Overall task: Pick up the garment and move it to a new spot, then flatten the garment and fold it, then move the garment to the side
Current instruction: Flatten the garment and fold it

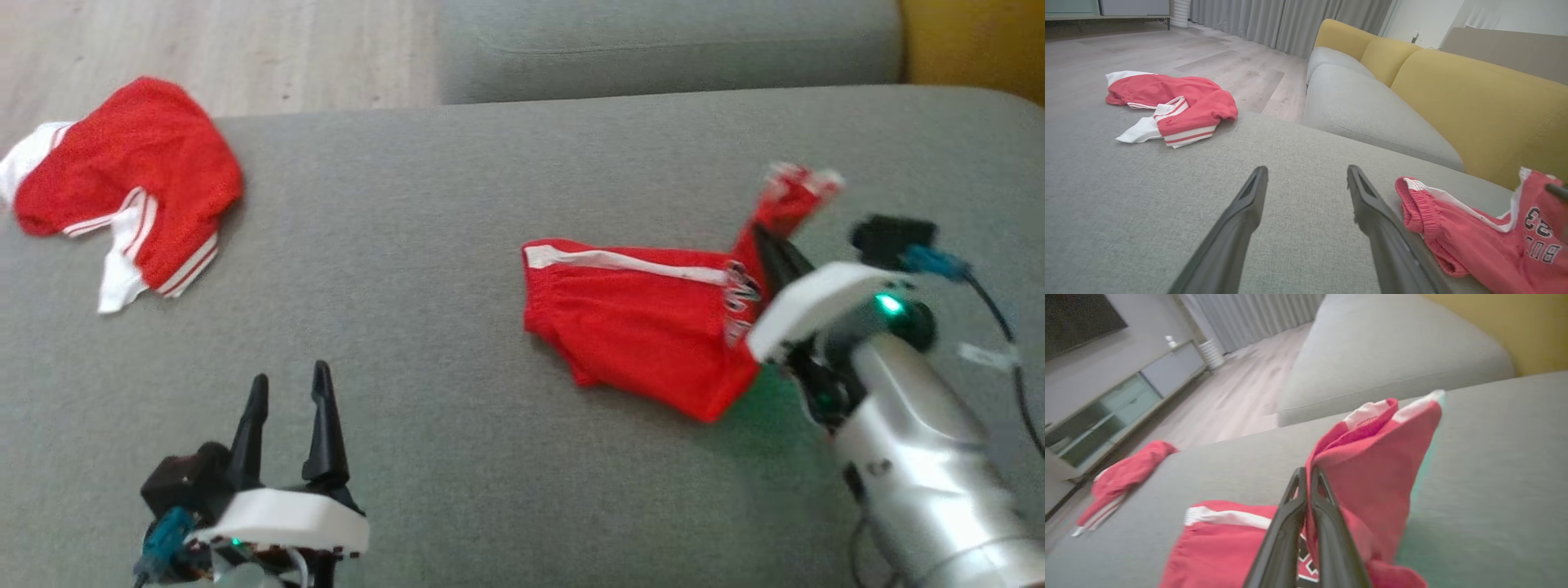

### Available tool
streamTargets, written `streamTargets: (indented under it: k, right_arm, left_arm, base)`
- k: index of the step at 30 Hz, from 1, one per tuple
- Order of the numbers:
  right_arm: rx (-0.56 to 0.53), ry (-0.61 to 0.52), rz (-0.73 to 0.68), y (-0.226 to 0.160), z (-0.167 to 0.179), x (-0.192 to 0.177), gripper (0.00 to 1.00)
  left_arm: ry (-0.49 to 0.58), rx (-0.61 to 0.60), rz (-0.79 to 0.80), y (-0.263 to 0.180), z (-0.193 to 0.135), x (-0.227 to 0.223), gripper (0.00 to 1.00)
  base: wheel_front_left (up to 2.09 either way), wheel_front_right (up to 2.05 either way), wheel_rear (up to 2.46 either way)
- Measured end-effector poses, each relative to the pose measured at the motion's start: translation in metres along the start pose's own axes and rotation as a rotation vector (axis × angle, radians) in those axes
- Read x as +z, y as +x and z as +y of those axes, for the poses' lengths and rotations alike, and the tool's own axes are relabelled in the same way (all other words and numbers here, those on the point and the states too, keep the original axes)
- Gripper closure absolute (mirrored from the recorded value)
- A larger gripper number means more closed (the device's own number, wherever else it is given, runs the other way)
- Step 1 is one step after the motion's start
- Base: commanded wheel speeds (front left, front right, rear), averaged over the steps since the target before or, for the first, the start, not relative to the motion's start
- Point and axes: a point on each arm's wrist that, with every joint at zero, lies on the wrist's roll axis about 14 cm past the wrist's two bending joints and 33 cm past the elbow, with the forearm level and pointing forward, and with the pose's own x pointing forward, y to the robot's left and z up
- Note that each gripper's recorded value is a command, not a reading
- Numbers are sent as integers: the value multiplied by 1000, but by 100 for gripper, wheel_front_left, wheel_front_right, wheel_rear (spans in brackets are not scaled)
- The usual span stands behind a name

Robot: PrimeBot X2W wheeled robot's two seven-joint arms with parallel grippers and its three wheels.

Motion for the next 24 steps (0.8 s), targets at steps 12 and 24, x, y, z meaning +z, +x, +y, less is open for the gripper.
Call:
streamTargets:
  k: [12, 24]
  right_arm:
    - [289, -77, 139, 23, 119, -25, 100]
    - [368, -122, 256, 10, 145, -60, 0]
  left_arm:
    - [-37, 83, -18, -18, 22, -2, 0]
    - [-38, 94, -13, -21, 26, -5, 0]
  base:
    - [0, 0, 0]
    - [0, 0, 0]
